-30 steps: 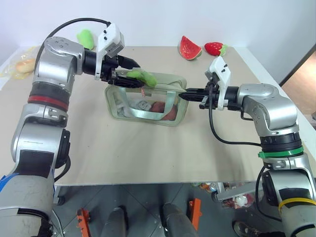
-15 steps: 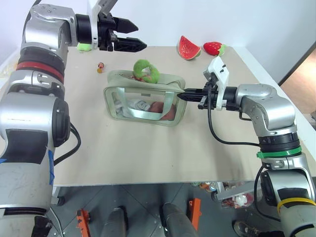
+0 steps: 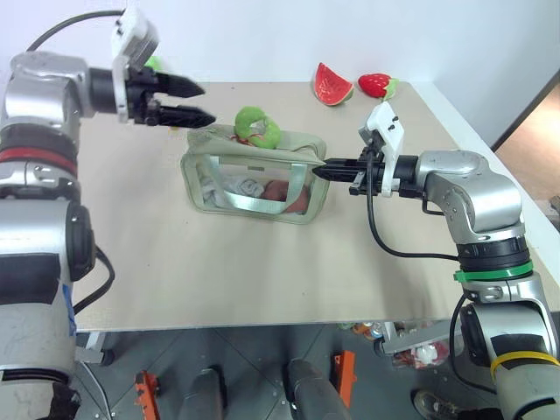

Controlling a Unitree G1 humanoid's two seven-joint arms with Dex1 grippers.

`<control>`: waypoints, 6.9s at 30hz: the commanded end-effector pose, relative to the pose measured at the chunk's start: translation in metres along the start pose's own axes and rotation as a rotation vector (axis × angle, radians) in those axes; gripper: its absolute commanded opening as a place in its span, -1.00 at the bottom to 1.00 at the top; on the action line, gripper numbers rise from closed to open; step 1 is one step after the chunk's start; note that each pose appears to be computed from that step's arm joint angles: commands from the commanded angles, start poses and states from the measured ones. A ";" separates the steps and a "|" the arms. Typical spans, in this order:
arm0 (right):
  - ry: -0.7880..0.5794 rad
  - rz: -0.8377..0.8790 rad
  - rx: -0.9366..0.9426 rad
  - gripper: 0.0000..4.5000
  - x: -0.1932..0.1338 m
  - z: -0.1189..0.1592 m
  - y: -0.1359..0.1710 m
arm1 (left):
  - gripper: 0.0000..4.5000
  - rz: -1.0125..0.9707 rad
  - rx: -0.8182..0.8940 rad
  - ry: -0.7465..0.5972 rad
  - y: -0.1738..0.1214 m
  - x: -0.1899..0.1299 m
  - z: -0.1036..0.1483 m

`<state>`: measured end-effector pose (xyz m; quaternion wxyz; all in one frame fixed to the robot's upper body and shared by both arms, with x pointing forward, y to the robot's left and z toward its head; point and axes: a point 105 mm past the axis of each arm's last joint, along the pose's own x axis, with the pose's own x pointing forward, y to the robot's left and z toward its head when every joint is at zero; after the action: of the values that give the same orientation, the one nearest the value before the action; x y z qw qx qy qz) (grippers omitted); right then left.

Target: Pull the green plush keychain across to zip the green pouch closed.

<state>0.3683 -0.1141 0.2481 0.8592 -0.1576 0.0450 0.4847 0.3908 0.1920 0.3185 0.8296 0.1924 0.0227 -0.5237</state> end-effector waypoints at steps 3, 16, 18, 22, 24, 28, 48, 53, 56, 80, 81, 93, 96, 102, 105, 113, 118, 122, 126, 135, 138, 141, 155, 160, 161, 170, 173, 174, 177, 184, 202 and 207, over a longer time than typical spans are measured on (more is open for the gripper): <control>-0.046 0.003 -0.035 -1.00 -0.004 0.015 0.002 | 0.62 0.011 -0.014 0.000 -0.006 -0.020 -0.007; -0.049 -0.004 -0.042 -1.00 -0.007 0.018 0.002 | 0.62 0.020 -0.102 0.041 -0.018 -0.002 -0.048; -0.049 -0.005 -0.042 -1.00 -0.008 0.018 0.002 | 0.62 0.020 -0.105 0.038 -0.018 0.001 -0.049; -0.046 -0.016 -0.045 -1.00 -0.011 0.018 0.002 | 0.28 0.049 -0.115 -0.001 -0.014 0.014 -0.049; -0.045 -0.020 -0.044 -1.00 -0.012 0.018 0.002 | -0.04 0.045 -0.131 -0.029 -0.014 0.016 -0.045; -0.044 -0.026 -0.041 -1.00 -0.013 0.017 0.002 | -0.69 0.009 -0.143 -0.050 -0.020 0.020 -0.043; -0.165 -0.037 -0.003 -1.00 -0.038 0.040 -0.008 | -0.97 -0.013 -0.156 -0.034 -0.034 0.027 -0.053; -0.156 -0.052 0.014 -1.00 -0.041 0.041 -0.015 | -0.97 -0.009 -0.160 -0.041 -0.035 0.027 -0.053; -0.119 -0.024 -0.014 -1.00 -0.033 0.033 -0.006 | -0.97 -0.003 -0.160 -0.043 -0.034 0.026 -0.052; -0.351 -0.025 0.063 0.68 -0.025 0.098 -0.022 | -1.00 0.016 -0.147 -0.047 -0.032 0.028 -0.051; -0.331 -0.030 0.064 0.68 -0.019 0.097 -0.023 | -1.00 0.016 -0.147 -0.047 -0.031 0.028 -0.051; -0.070 -0.011 -0.015 0.68 0.050 0.090 -0.032 | -1.00 -0.012 -0.139 -0.062 -0.039 0.036 -0.051; -0.056 0.009 -0.039 0.68 0.056 0.091 -0.030 | -1.00 -0.012 -0.142 -0.061 -0.041 0.036 -0.053; -0.036 0.049 -0.047 0.68 0.065 0.087 -0.025 | -1.00 0.010 -0.152 -0.054 -0.041 0.036 -0.056; -0.031 0.063 -0.046 0.68 0.068 0.085 -0.022 | -1.00 0.016 -0.153 -0.054 -0.041 0.036 -0.056; -0.055 0.080 -0.054 0.04 0.070 0.086 -0.019 | -1.00 0.024 -0.152 -0.045 -0.040 0.037 -0.057; -0.073 0.058 -0.058 -0.64 0.066 0.089 -0.024 | -1.00 0.027 -0.157 -0.043 -0.038 0.039 -0.058; -0.072 0.032 -0.057 -0.98 0.063 0.090 -0.029 | -1.00 0.027 -0.161 -0.045 -0.037 0.040 -0.058; -0.090 -0.005 -0.059 -0.98 0.050 0.097 -0.039 | -1.00 0.028 -0.170 -0.048 -0.036 0.043 -0.058; -0.086 0.008 -0.194 -0.98 -0.004 0.107 -0.042 | -1.00 0.021 -0.179 -0.045 -0.037 0.045 -0.061; -0.041 -0.001 -0.270 -0.98 -0.022 0.099 -0.041 | -1.00 0.019 -0.180 -0.045 -0.037 0.045 -0.062; 0.068 -0.062 -0.418 -0.98 -0.049 0.084 -0.047 | -1.00 0.019 -0.184 -0.046 -0.037 0.046 -0.062; 0.417 -0.303 -0.968 -0.98 -0.104 0.037 -0.071 | -1.00 0.019 -0.194 -0.035 -0.039 0.042 -0.065; 0.491 -0.078 -0.999 -0.98 -0.060 -0.051 -0.025 | -1.00 0.023 -0.204 -0.032 -0.040 0.039 -0.066; 0.499 -0.048 -0.995 -0.98 -0.055 -0.064 -0.017 | -1.00 0.023 -0.206 -0.030 -0.041 0.039 -0.066; 0.512 -0.034 -1.049 -0.98 -0.016 -0.110 -0.004 | -1.00 0.023 -0.215 -0.027 -0.042 0.038 -0.065; 0.469 -0.087 -1.012 -0.98 -0.009 -0.102 -0.010 | -1.00 0.025 -0.221 -0.028 -0.043 0.038 -0.065; 0.454 -0.122 -0.961 -0.98 -0.010 -0.099 -0.015 | -1.00 0.031 -0.226 -0.030 -0.043 0.038 -0.065; 0.399 -0.211 -0.731 -0.69 -0.025 -0.088 -0.033 | -0.65 0.053 -0.282 -0.060 -0.041 0.034 -0.064; 0.312 -0.314 -0.385 -0.06 -0.064 -0.081 -0.053 | 0.19 0.054 -0.336 -0.125 -0.045 0.024 -0.053; -0.193 -0.433 0.387 0.05 -0.132 -0.092 0.004 | 0.51 0.568 -0.639 -0.392 -0.054 -0.058 -0.114; -0.292 -0.678 0.456 0.05 -0.118 -0.093 -0.001 | 0.51 0.704 -0.727 -0.399 -0.069 -0.049 -0.145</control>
<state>0.3102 -0.2440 0.1706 0.9665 0.1025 0.0218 0.2344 0.3349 0.2547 0.1776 0.9464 -0.2138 0.0011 -0.2421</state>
